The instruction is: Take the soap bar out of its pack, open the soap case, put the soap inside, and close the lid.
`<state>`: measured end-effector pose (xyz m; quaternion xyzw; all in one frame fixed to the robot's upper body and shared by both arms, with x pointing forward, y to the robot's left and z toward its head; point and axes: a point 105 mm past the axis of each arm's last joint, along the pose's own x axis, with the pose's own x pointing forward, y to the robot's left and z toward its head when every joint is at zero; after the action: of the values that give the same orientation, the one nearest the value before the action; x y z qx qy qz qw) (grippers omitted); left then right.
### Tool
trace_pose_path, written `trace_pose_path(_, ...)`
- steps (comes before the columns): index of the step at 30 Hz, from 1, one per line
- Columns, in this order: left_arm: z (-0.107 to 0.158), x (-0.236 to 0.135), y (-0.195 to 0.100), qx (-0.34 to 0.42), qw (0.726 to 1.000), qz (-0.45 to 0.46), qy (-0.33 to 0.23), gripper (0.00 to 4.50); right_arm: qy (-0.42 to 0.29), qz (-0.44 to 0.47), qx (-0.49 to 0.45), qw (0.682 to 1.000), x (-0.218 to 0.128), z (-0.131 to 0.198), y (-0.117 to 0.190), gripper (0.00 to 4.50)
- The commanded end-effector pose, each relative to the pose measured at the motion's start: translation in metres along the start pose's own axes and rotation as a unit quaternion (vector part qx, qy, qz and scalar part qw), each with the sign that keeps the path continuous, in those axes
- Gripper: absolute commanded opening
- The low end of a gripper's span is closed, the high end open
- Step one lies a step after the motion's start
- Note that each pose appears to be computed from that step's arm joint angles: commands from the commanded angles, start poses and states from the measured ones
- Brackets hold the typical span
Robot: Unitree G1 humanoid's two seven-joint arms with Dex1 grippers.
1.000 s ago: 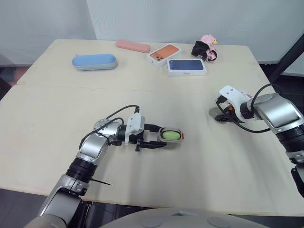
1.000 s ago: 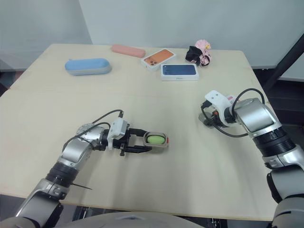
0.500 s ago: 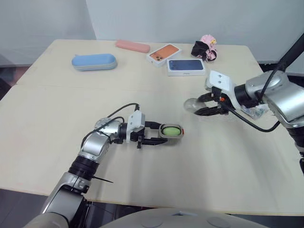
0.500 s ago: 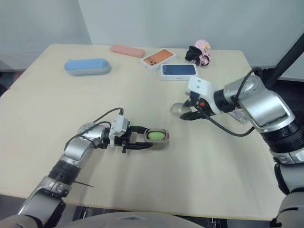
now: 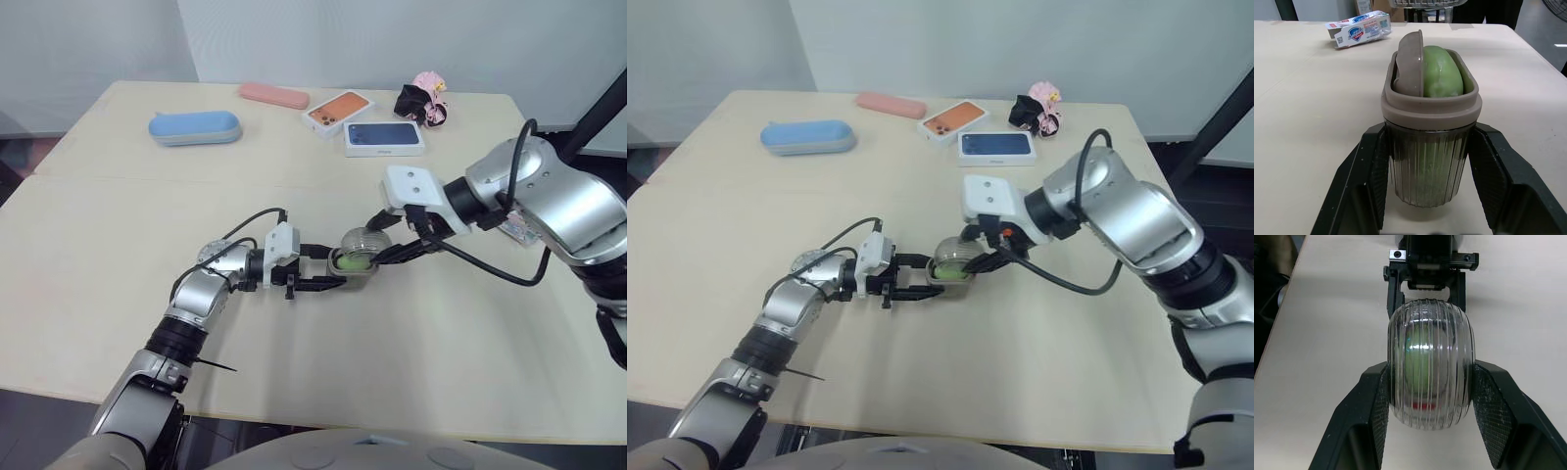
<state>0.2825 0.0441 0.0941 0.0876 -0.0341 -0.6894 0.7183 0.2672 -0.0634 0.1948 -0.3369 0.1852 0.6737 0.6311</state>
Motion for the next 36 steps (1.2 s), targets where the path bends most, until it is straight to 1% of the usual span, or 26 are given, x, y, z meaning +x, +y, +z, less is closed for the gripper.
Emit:
trace_pose_path(1, 0.001, -0.004, 0.003, 0.01, 1.0, 0.014, 0.008, 1.87, 0.006, -0.014, -0.023, 1.0, 0.0, 0.008, -0.005, 1.97)
trace_pose_path(11, 0.001, -0.004, 0.004, 0.011, 1.0, 0.018, 0.007, 1.87, 0.018, -0.015, -0.01, 1.0, 0.008, 0.004, -0.007, 1.97)
trace_pose_path(20, 0.001, -0.003, 0.002, 0.011, 1.0, 0.013, 0.008, 1.87, 0.026, -0.005, 0.0, 1.0, 0.018, -0.004, -0.001, 1.97)
trace_pose_path(36, 0.0, -0.005, 0.0, 0.009, 1.0, 0.015, 0.011, 1.87, 0.03, 0.008, -0.002, 1.0, 0.023, -0.006, 0.002, 1.97)
